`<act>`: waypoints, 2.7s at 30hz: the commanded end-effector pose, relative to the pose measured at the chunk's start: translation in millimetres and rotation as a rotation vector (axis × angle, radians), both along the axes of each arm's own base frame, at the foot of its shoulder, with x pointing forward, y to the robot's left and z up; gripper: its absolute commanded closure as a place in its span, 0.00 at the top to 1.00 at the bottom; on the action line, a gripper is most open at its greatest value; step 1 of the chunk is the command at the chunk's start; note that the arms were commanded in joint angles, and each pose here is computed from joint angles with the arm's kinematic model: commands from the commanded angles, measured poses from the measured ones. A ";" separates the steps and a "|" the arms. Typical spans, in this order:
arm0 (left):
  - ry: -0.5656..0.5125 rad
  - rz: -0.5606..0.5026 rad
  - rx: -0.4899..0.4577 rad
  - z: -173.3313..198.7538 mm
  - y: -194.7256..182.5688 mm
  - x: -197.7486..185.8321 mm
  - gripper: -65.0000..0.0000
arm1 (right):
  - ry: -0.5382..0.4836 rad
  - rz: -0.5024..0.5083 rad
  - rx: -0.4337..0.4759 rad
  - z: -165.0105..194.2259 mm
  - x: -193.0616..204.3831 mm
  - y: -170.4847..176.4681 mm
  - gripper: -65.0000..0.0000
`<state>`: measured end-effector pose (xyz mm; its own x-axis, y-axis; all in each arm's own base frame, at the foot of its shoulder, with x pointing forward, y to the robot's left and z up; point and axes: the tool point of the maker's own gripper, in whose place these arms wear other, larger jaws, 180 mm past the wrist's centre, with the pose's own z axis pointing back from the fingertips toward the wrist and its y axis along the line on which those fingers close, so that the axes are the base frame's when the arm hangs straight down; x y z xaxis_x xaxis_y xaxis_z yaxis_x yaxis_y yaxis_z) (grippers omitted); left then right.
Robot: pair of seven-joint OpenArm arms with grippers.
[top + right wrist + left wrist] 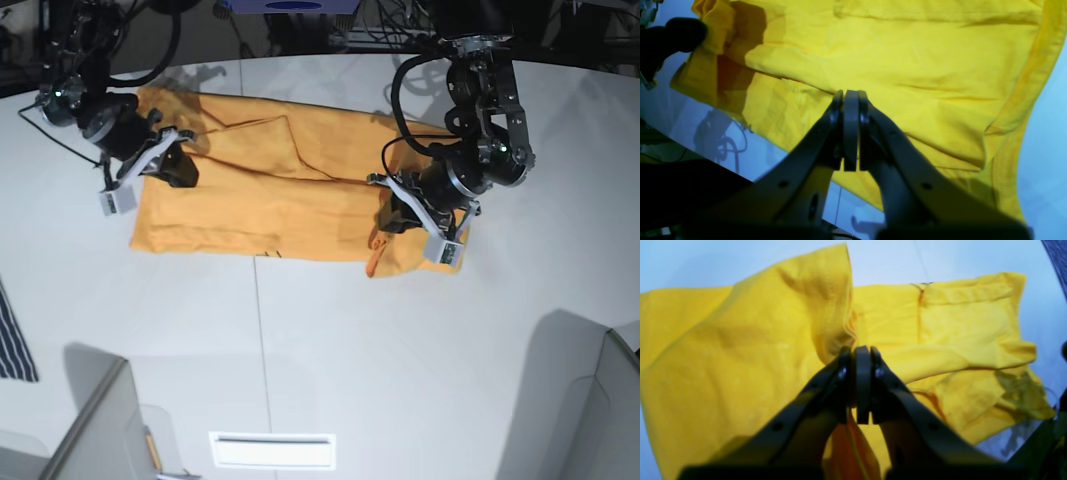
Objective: Fold the T-shirt properly
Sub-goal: 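Lift the strip end with the left gripper and fold it toward the right gripper, then release the left gripper and raise it off the folded shirt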
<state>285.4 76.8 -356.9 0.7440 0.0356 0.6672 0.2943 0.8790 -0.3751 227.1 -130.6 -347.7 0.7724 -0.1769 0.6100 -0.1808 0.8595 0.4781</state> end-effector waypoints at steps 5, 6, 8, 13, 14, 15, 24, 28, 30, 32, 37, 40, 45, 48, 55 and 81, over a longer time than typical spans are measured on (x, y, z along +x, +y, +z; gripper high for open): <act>-0.045 -0.084 -0.044 12.7 -35.3 2.5 0.00 | -0.040 -0.004 0.006 10.0 6.1 -1.8 0.00; -0.039 -0.099 -0.048 11.1 -40.8 0.8 0.00 | -0.040 -0.004 0.006 10.0 6.1 -1.8 0.00; -0.019 -0.104 -0.064 6.6 -48.3 0.7 0.00 | -0.040 -0.004 0.006 10.0 6.1 -1.8 0.00; 0.059 -0.072 -0.115 -8.9 -61.1 -2.6 0.00 | -0.040 -0.004 0.006 10.0 6.1 -1.8 0.00; 0.058 -0.084 -0.119 -8.8 -66.0 -3.5 0.00 | -0.038 -0.004 0.006 9.6 5.6 -1.8 0.00; 0.051 -0.090 -0.125 -7.9 -70.2 -3.2 0.00 | -0.038 -0.004 0.006 9.6 5.6 -1.8 0.00; 0.028 -0.139 -0.159 -2.4 -96.5 -7.9 0.00 | -0.037 -0.004 0.006 9.3 5.0 -1.8 0.00; 0.031 -0.141 -0.159 -3.1 -97.5 -9.4 0.00 | -0.035 -0.004 0.006 8.9 4.5 -1.8 0.00; 0.033 -0.141 -0.159 -3.5 -97.5 -9.9 0.00 | -0.035 -0.004 0.006 8.9 4.5 -1.8 0.00; 0.035 -0.142 -0.159 -4.1 -97.5 -10.7 0.00 | -0.037 -0.004 0.006 9.3 5.0 -1.8 0.00; 0.040 -0.143 -0.159 -5.5 -98.0 -11.3 0.00 | -0.037 -0.004 0.006 9.3 5.0 -1.8 0.00; 0.065 -0.134 -0.159 -13.5 -95.6 -11.7 0.00 | -0.035 -0.004 0.006 8.9 4.5 -1.8 0.00; 0.104 -0.137 -0.161 -25.9 -97.8 -14.6 0.00 | -0.034 -0.004 0.006 8.6 4.0 -1.8 0.00; 0.107 -0.139 -0.162 -26.7 -98.5 -15.2 0.00 | -0.034 -0.004 0.006 8.6 4.0 -1.8 0.00; 0.092 -0.139 -0.170 -22.4 -100.7 -13.0 0.45 | -0.034 -0.004 0.006 8.6 4.0 -1.8 0.00; -0.110 0.060 -0.143 41.5 38.8 12.2 0.00 | 0.118 -0.182 -0.063 3.5 12.0 -95.3 0.39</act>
<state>290.5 116.3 -329.6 0.6978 0.1738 0.6949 0.2614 0.8414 -0.4729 234.2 -222.6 -353.3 0.8155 -0.2925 0.4994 0.0524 0.8967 0.4396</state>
